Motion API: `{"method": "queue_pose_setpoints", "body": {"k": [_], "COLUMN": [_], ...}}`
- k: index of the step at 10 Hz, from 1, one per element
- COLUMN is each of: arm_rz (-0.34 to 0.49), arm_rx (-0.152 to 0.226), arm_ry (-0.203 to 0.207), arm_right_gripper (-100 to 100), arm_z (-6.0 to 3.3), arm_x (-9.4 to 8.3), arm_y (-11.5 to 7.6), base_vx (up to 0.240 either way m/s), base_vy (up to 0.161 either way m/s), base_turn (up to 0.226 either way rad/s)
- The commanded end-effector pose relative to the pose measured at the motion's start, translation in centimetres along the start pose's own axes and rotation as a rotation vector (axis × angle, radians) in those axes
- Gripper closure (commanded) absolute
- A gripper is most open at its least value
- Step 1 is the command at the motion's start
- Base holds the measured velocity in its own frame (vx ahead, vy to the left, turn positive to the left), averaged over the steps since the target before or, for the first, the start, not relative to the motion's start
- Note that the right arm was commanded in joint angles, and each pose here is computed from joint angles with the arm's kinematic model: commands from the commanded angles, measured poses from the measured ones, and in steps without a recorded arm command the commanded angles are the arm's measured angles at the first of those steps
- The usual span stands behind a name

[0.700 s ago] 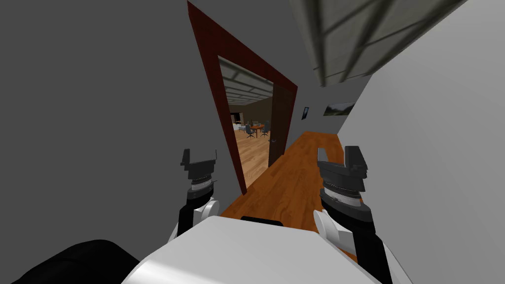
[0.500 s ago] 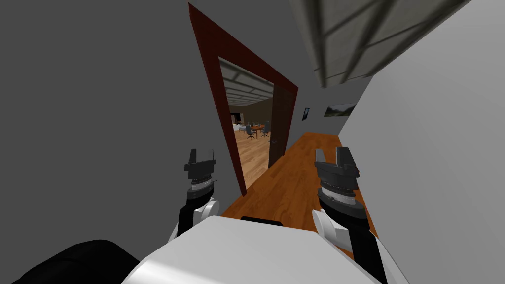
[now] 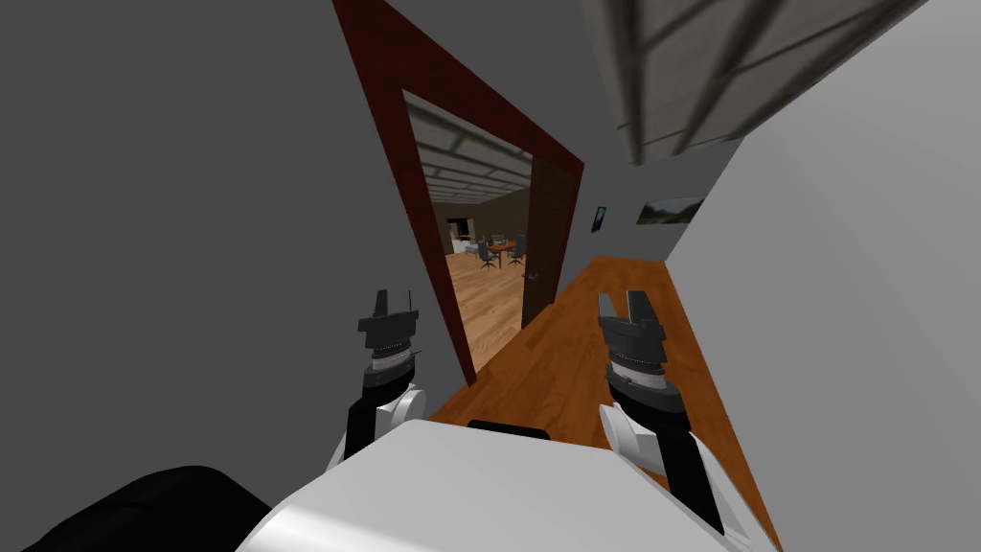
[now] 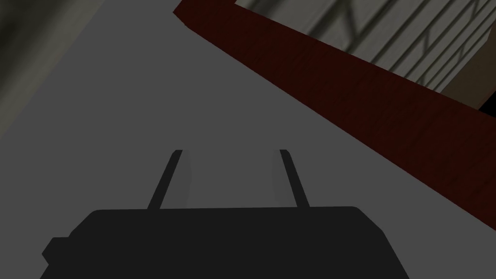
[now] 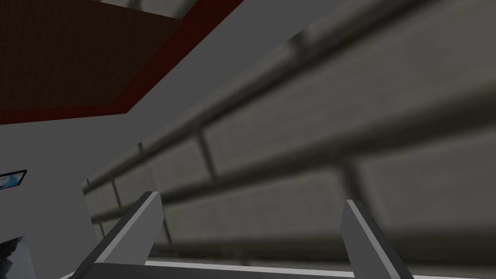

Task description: Push the door open

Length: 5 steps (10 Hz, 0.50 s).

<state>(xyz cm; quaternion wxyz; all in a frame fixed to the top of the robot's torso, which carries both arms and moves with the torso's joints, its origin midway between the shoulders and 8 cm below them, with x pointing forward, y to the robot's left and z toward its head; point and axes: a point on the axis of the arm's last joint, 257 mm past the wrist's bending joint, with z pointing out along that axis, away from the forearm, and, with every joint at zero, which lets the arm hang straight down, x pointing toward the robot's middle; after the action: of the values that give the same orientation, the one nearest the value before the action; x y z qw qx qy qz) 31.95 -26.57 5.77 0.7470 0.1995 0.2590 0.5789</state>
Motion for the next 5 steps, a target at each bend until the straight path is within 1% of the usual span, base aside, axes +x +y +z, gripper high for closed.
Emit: {"method": "queue_pose_setpoints", "body": {"k": [1,4,5], "arm_rz": [0.008,0.021,0.03], "arm_rx": [0.013,0.034,0.049], "arm_ry": [0.013,0.033,0.048], "arm_right_gripper": [-100,-100,-100], "arm_z": [-0.22,-0.61,-0.93], "arm_x": [0.2,0.9,1.4], "arm_y": [-1.1,-2.6,-3.7], "base_vx": [0.125,0.077,0.116], "base_vy": [-0.066,-0.04,-0.065], "base_turn": [0.035,0.025,0.055]}}
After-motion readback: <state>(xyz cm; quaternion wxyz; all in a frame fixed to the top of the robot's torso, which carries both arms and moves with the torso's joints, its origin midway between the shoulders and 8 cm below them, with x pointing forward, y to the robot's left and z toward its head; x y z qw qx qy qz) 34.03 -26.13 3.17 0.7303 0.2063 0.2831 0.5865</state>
